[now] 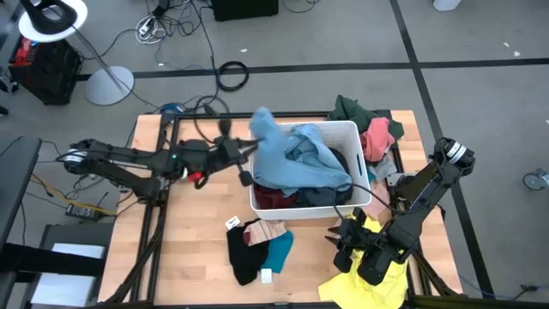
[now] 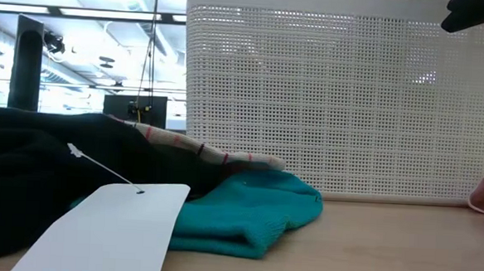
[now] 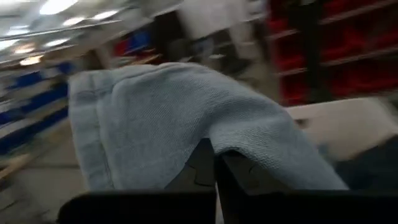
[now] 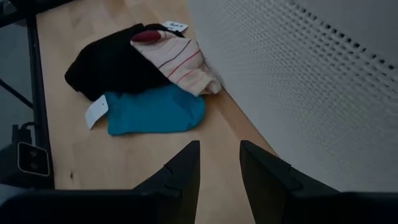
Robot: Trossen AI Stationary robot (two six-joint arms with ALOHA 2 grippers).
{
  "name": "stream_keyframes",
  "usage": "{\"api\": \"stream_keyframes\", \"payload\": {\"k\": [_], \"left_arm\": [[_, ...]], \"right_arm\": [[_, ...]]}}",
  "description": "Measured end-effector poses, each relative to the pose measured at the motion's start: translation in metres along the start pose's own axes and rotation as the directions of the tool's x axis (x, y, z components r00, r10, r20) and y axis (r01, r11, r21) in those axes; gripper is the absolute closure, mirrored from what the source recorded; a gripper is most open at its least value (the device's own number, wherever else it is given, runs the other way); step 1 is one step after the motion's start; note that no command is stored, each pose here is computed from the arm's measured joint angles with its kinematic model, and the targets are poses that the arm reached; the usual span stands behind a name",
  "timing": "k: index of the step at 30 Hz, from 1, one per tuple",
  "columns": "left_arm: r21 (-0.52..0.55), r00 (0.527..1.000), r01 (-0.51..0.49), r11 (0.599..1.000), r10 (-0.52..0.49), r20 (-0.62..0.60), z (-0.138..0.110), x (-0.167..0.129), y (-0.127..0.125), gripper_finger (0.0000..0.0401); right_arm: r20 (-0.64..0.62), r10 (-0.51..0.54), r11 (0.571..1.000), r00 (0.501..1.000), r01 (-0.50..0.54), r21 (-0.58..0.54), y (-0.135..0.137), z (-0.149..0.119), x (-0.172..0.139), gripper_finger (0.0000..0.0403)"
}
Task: Sort clothes
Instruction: Put the blue pants into the laundry bin
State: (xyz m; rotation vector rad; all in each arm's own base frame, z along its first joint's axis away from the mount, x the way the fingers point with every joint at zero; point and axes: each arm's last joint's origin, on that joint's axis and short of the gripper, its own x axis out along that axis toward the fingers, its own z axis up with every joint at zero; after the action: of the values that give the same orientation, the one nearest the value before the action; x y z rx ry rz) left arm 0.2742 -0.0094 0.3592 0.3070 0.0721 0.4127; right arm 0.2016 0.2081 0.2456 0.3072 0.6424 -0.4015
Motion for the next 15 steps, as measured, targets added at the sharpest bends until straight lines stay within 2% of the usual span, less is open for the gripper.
{"api": "stream_keyframes", "payload": {"k": [3, 5, 11, 15], "left_arm": [[-0.017, 0.995, 0.097, 0.995, -0.098, -0.034, 0.009, 0.022, -0.013, 0.0400], [-0.038, 0.985, 0.129, 0.991, -0.132, -0.113, 0.007, 0.037, -0.022, 0.0400], [-0.069, 0.949, 0.142, 0.987, -0.156, -0.275, -0.014, 0.073, -0.048, 0.0381], [-0.155, 0.929, 0.139, 0.978, -0.184, -0.323, -0.021, 0.083, -0.047, 0.0354]], "right_arm": [[0.001, 0.000, 1.000, 1.000, 0.000, -0.018, 0.000, 0.000, 0.000, 0.0289], [0.002, -0.002, 1.000, 1.000, 0.002, -0.016, 0.000, 0.001, 0.000, 0.0289], [0.001, 0.013, 1.000, 1.000, -0.013, -0.008, 0.002, -0.001, -0.002, 0.0289], [-0.007, 0.021, 1.000, 1.000, -0.021, -0.007, 0.002, -0.002, -0.003, 0.0289]]}}
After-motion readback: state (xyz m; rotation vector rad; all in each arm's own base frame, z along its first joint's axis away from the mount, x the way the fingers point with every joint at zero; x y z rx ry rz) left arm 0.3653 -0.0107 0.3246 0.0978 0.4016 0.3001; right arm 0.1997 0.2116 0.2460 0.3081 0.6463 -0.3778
